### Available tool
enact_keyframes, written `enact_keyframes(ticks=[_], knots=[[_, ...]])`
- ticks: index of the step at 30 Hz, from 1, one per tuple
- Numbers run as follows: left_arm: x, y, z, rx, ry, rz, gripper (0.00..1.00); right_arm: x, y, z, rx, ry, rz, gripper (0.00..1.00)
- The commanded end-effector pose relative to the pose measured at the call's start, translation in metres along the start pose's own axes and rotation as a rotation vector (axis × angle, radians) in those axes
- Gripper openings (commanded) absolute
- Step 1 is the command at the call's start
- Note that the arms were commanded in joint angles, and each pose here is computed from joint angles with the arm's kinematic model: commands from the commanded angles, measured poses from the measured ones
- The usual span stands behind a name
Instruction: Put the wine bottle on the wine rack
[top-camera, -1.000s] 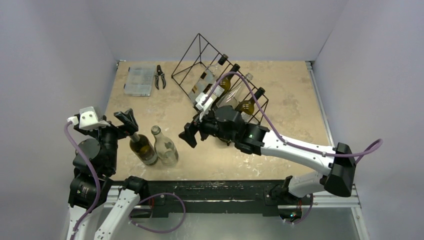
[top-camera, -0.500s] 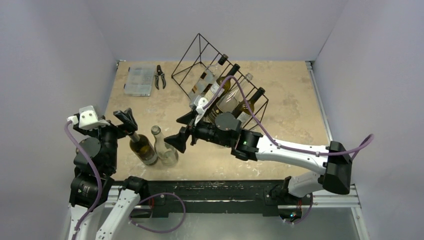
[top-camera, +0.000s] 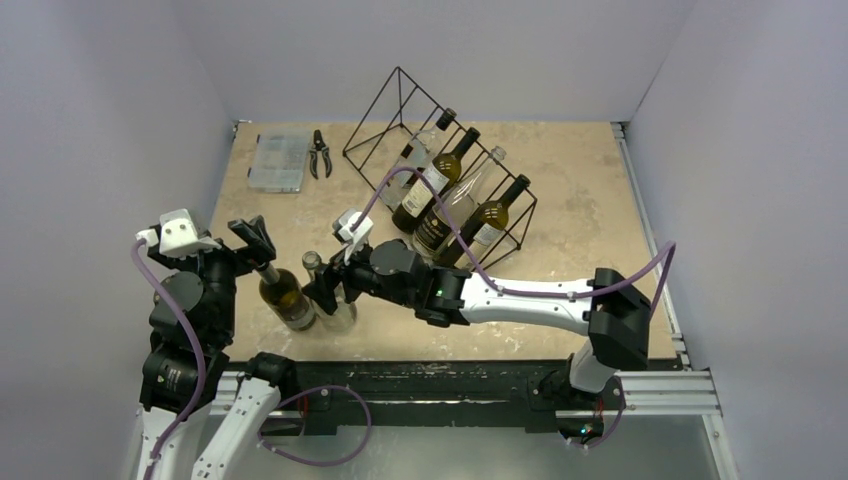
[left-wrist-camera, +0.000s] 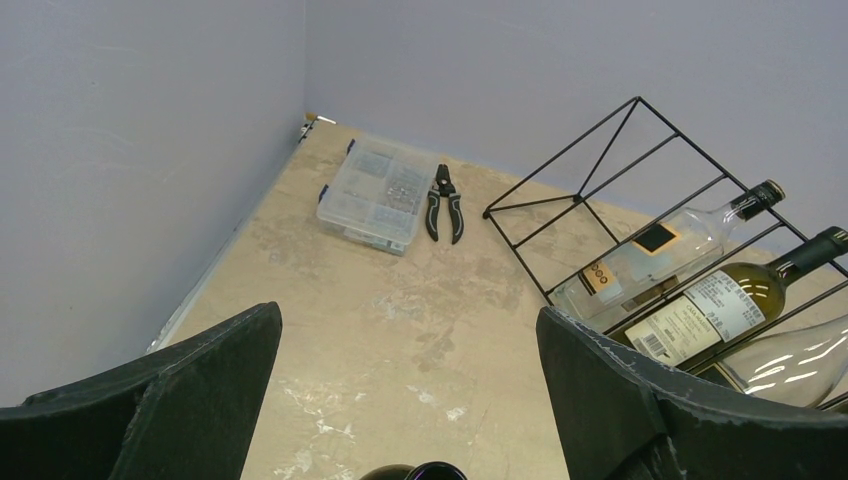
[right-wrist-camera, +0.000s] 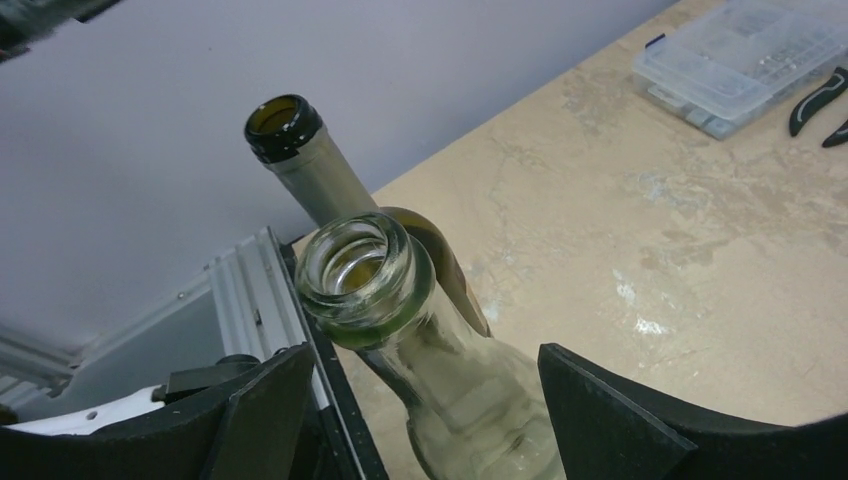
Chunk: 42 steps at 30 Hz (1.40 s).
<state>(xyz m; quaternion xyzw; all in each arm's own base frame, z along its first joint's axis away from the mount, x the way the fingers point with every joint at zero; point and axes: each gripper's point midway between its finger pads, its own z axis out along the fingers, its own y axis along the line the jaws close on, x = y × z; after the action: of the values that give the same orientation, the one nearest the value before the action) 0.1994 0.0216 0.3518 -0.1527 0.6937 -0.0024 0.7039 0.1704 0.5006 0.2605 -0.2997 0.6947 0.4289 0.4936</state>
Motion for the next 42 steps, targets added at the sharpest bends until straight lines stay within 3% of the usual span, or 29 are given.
enact_keyframes(ticks=[1,21,34,42], knots=[[-0.012,0.000,-0.003,0.002,-0.035,-0.023,1.00,-0.018,0.000,0.009,0.059,-0.041,0.013,0.85],[-0.015,-0.002,-0.008,0.023,-0.046,-0.037,1.00,0.011,0.006,0.035,0.187,-0.051,-0.124,0.64],[-0.013,-0.004,-0.004,0.024,-0.030,-0.028,1.00,0.013,-0.004,0.044,0.244,-0.072,-0.161,0.64],[-0.013,-0.002,-0.005,0.017,-0.037,-0.029,1.00,0.011,-0.007,0.043,0.261,-0.084,-0.164,0.37]])
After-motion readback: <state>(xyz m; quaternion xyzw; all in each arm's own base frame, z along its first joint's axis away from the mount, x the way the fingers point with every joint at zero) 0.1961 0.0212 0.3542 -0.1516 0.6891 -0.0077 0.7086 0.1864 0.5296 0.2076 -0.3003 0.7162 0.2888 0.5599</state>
